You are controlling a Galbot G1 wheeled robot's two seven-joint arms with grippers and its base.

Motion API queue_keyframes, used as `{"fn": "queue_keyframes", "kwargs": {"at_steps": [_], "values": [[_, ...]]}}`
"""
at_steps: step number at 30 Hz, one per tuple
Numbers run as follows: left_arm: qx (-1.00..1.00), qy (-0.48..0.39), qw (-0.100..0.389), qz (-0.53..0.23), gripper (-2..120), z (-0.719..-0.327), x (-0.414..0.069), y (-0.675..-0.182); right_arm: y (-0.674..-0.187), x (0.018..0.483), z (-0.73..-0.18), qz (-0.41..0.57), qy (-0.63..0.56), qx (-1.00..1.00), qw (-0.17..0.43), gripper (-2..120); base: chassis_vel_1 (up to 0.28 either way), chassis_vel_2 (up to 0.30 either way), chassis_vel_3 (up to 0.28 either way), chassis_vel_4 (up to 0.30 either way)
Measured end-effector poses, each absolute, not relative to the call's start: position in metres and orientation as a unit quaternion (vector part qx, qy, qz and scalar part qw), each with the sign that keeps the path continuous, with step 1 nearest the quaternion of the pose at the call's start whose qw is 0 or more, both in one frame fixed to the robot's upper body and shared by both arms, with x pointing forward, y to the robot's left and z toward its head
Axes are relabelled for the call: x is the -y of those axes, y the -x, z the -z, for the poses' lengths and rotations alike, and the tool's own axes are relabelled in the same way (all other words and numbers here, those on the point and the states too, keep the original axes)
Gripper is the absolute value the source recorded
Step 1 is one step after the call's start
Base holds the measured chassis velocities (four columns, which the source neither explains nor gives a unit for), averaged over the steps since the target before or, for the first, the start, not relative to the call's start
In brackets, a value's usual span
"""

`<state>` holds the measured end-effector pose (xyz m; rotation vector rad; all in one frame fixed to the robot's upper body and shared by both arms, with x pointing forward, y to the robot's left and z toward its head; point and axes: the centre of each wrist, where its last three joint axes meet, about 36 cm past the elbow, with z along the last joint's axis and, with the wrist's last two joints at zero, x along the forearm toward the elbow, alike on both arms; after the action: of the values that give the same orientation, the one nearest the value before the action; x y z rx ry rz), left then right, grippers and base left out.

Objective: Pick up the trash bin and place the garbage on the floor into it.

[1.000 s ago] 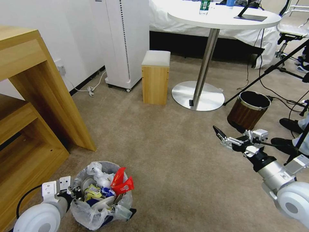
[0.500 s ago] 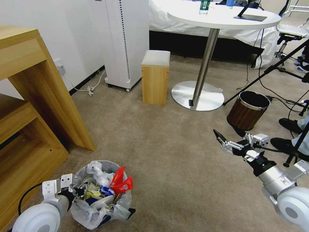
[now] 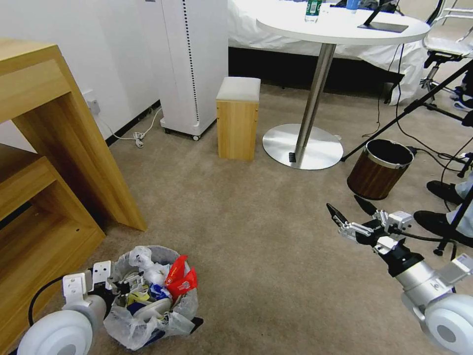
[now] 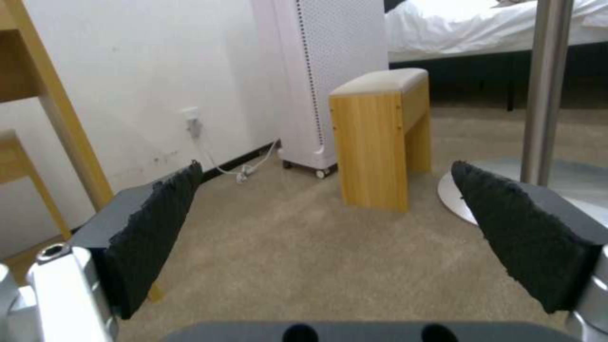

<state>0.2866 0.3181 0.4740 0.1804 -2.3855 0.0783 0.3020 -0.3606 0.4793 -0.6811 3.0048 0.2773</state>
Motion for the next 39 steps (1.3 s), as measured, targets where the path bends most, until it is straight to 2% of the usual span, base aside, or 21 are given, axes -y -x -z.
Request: {"fn": "queue_keyframes", "kwargs": {"at_steps": [12,24,33,39], "values": [[0.928,-0.054,0.368,-0.017,100,-0.458,-0.314,-0.273,-0.293,0.36,-0.488,-0.083,0.227,-0.97,0.027,100,0.0,0.0,0.0,0.0],[0.935,-0.053,0.351,0.001,100,-0.467,-0.328,-0.29,-0.279,0.359,-0.494,-0.078,0.225,-0.971,0.026,100,0.0,0.0,0.0,0.0],[0.933,-0.058,0.356,0.004,100,-0.449,-0.331,-0.284,-0.27,0.358,-0.492,-0.077,0.224,-0.971,0.025,100,0.0,0.0,0.0,0.0],[0.936,-0.053,0.348,0.01,100,-0.454,-0.334,-0.286,-0.266,0.359,-0.488,-0.077,0.222,-0.972,0.021,100,0.0,0.0,0.0,0.0]]}}
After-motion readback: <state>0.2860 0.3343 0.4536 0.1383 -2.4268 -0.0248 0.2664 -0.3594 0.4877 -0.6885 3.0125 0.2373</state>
